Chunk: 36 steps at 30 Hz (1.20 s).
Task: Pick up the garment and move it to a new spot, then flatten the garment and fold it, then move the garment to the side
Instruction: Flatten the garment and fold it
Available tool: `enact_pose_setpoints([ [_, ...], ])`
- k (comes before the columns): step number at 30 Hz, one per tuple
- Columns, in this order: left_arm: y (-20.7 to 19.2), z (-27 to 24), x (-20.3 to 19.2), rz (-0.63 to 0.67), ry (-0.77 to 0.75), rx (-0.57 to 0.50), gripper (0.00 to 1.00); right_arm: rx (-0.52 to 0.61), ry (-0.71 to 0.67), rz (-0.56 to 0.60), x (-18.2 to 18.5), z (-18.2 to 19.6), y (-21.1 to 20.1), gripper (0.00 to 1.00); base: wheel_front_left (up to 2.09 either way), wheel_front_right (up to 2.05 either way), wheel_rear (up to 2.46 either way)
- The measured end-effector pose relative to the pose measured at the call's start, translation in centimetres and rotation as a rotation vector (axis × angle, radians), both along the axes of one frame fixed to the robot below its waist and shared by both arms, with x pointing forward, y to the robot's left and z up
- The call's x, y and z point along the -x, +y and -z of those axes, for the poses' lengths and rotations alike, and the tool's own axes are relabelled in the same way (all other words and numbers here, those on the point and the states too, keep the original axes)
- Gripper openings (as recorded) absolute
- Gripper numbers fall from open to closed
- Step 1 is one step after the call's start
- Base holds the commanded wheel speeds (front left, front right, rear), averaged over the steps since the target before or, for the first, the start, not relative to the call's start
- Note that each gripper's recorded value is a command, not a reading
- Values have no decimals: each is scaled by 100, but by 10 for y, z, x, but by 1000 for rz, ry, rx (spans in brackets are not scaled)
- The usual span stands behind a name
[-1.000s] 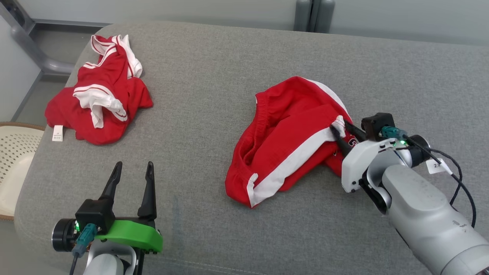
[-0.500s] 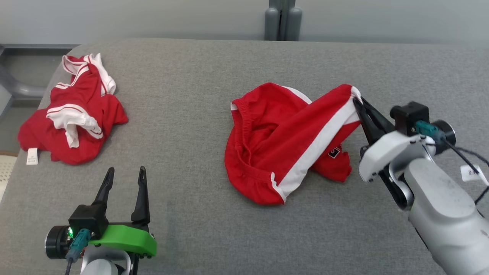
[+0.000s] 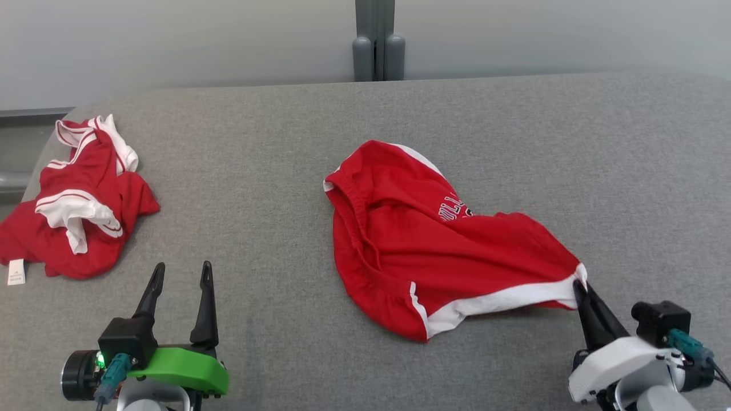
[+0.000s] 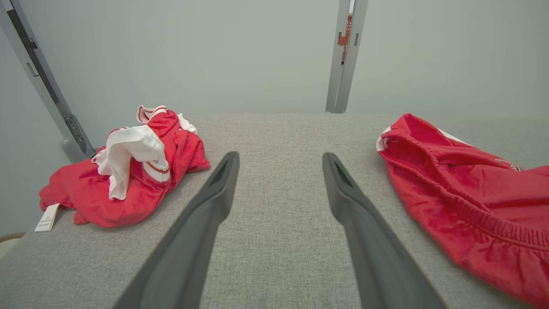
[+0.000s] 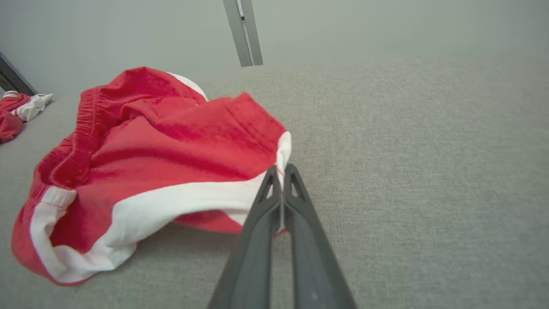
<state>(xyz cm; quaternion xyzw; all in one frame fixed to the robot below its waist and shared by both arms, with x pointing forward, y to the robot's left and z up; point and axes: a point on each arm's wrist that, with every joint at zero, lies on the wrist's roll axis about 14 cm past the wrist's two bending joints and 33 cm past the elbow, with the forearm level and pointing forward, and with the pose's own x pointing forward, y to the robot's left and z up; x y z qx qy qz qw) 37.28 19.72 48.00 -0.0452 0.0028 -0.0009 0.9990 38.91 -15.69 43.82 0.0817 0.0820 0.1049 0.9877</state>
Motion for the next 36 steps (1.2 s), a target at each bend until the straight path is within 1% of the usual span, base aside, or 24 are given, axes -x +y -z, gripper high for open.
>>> enact_pose_setpoints([
  [4,-3,-1,0,13,-4,0,100,-22,41,48,15,11,-7,0,0,0,0],
  [6,-4,-2,1,17,-8,-2,100,-5,36,50,18,10,-8,75,0,0,0],
  [7,-4,-3,1,20,-8,-3,100,-3,24,59,17,7,-10,100,0,0,0],
  [9,-4,-4,2,22,-12,-3,100,9,-6,69,15,-1,-12,100,0,0,0],
  [13,-7,-8,2,28,-24,-6,100,33,-104,85,6,-29,-18,100,0,0,0],
  [18,-8,-8,5,33,-24,-6,100,21,-205,83,3,-59,-10,100,0,0,0],
  [22,-13,-8,4,45,-24,-10,100,18,-233,79,8,-67,-4,100,0,0,0],
  [25,-21,-7,2,81,-22,-20,100,18,-249,76,9,-71,-2,100,0,0,0],
  [28,-45,-13,-8,166,-37,-36,100,20,-249,75,9,-71,-1,100,0,0,0],
  [36,-143,-28,-29,473,-76,-84,100,30,-231,109,9,-65,-11,100,0,0,0],
])
